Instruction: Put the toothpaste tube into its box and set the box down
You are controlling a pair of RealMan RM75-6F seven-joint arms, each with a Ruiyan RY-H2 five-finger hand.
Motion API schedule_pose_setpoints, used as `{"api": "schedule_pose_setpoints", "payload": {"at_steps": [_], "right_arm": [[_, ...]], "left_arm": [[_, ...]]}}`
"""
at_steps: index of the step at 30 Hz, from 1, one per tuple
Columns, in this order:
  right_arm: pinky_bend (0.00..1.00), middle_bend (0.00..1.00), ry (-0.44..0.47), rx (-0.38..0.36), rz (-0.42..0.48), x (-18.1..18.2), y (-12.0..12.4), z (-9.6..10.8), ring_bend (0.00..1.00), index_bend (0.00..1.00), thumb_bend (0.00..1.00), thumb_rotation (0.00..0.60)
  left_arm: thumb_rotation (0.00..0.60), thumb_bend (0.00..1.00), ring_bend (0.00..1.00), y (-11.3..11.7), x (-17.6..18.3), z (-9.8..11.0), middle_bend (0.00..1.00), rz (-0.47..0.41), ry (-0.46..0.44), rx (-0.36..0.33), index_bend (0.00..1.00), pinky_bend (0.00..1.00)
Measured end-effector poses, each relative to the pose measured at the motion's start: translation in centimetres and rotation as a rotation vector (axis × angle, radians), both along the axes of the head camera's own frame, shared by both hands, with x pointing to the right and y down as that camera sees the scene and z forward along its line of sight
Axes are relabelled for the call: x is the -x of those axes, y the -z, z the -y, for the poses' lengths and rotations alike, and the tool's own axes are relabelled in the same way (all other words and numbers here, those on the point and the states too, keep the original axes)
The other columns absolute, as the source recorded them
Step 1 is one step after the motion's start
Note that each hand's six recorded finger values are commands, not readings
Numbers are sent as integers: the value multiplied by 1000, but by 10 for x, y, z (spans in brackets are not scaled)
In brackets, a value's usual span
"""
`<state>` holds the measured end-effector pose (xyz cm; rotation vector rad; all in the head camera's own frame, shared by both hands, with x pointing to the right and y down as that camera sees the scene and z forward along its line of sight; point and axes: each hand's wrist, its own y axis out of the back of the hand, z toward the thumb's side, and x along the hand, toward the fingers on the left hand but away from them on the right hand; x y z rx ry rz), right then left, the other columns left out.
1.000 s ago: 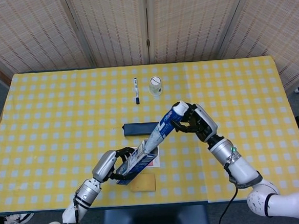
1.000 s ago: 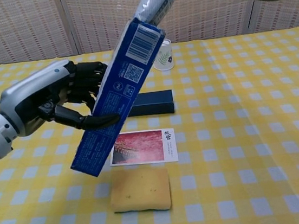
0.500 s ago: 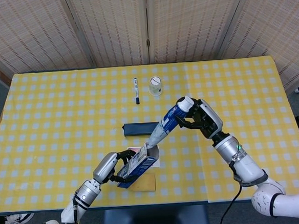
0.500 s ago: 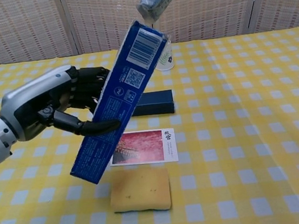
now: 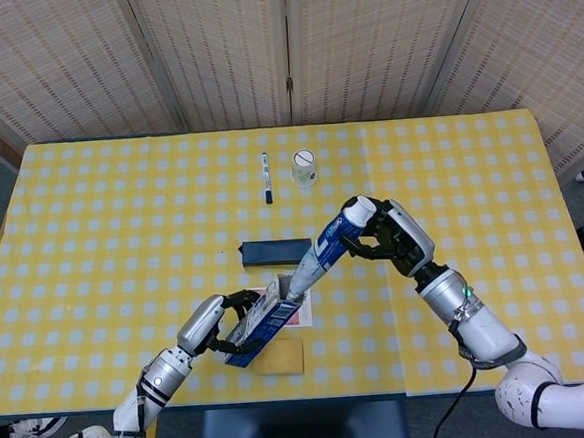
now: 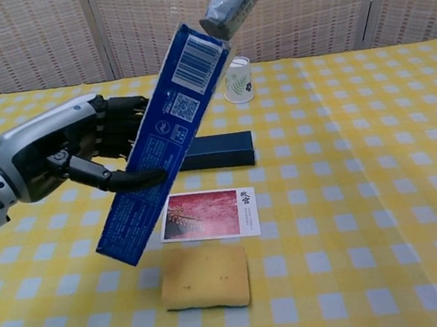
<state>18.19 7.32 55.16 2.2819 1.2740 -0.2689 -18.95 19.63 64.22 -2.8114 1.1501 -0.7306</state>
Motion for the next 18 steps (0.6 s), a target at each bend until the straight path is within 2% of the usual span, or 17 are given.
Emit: {"api": "schedule_pose_setpoints", "payload": {"at_steps": [18], "right_arm": [[652,630,20,-44,-54,1,3,-5,721,788,371,600]], "left_arm": [[600,297,489,-1,-5,-3,510,8,-40,2,501,579]]}}
